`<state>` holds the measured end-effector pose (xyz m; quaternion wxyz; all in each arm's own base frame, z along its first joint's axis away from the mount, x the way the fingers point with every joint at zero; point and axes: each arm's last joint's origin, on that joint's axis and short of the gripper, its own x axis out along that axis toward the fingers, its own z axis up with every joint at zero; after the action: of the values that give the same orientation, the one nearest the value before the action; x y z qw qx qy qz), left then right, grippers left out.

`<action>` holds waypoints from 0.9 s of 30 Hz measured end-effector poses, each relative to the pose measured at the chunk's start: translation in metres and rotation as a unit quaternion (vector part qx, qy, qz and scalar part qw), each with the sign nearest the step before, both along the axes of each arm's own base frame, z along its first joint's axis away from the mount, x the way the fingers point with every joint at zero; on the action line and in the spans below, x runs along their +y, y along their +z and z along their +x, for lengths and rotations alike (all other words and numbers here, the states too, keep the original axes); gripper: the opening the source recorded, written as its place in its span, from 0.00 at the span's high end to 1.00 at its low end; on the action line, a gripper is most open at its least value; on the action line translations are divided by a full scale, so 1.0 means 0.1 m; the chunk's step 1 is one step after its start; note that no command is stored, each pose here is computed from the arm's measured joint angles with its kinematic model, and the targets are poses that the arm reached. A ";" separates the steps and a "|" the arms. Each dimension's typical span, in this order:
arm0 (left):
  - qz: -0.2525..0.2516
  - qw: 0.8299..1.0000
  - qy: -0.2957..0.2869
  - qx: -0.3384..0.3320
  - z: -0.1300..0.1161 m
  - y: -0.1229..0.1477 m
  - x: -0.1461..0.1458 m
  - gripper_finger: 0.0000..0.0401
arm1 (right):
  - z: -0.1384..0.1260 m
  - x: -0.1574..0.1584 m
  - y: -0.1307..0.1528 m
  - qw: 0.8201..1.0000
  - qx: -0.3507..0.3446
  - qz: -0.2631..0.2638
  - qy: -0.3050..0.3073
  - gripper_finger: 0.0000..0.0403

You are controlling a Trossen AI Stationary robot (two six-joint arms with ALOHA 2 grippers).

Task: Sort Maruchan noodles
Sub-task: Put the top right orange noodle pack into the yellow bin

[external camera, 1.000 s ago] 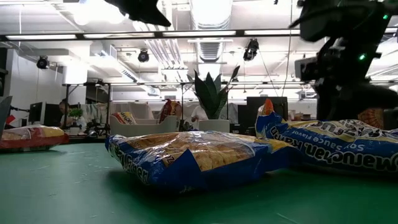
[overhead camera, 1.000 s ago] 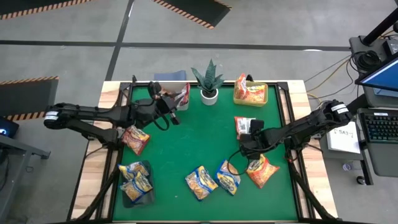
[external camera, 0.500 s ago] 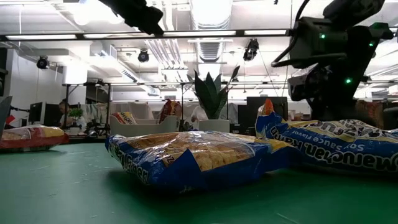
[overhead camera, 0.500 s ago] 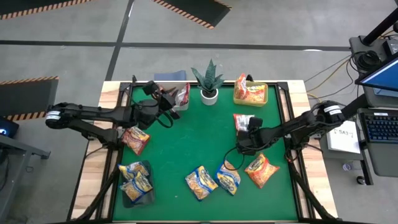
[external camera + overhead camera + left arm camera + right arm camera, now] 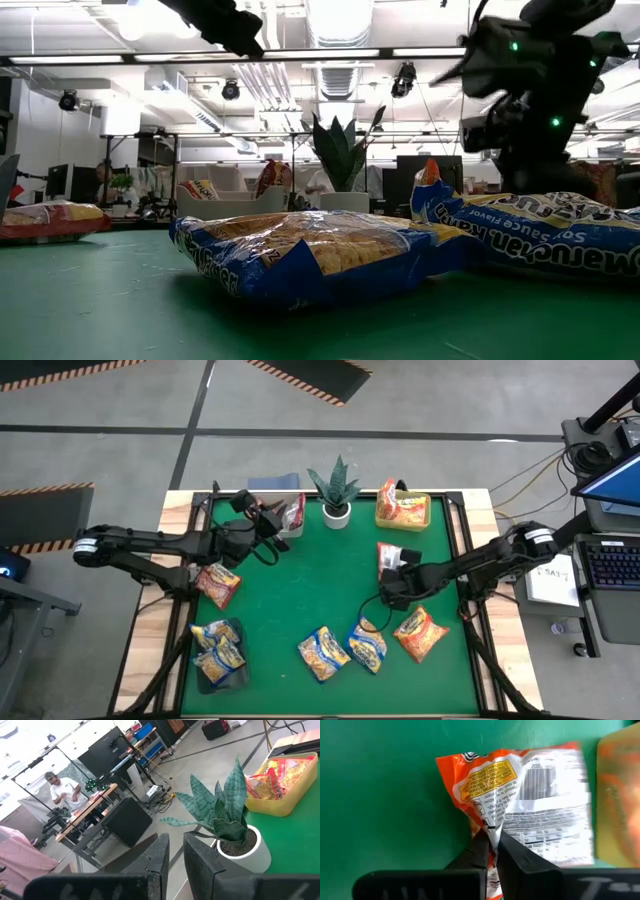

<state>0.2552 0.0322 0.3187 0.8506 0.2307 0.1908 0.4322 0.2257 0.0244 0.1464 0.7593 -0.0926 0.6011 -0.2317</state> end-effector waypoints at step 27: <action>0.001 1.000 -0.001 0.002 0.00 0.00 0.00 0.90 | -0.64 -1.09 1.45 0.804 -0.431 0.204 -0.356 0.98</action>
<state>0.2554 0.0322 0.3185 0.8504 0.2324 0.1920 0.4313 0.1615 -0.0850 0.2910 0.8055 0.3943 0.2363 -0.3739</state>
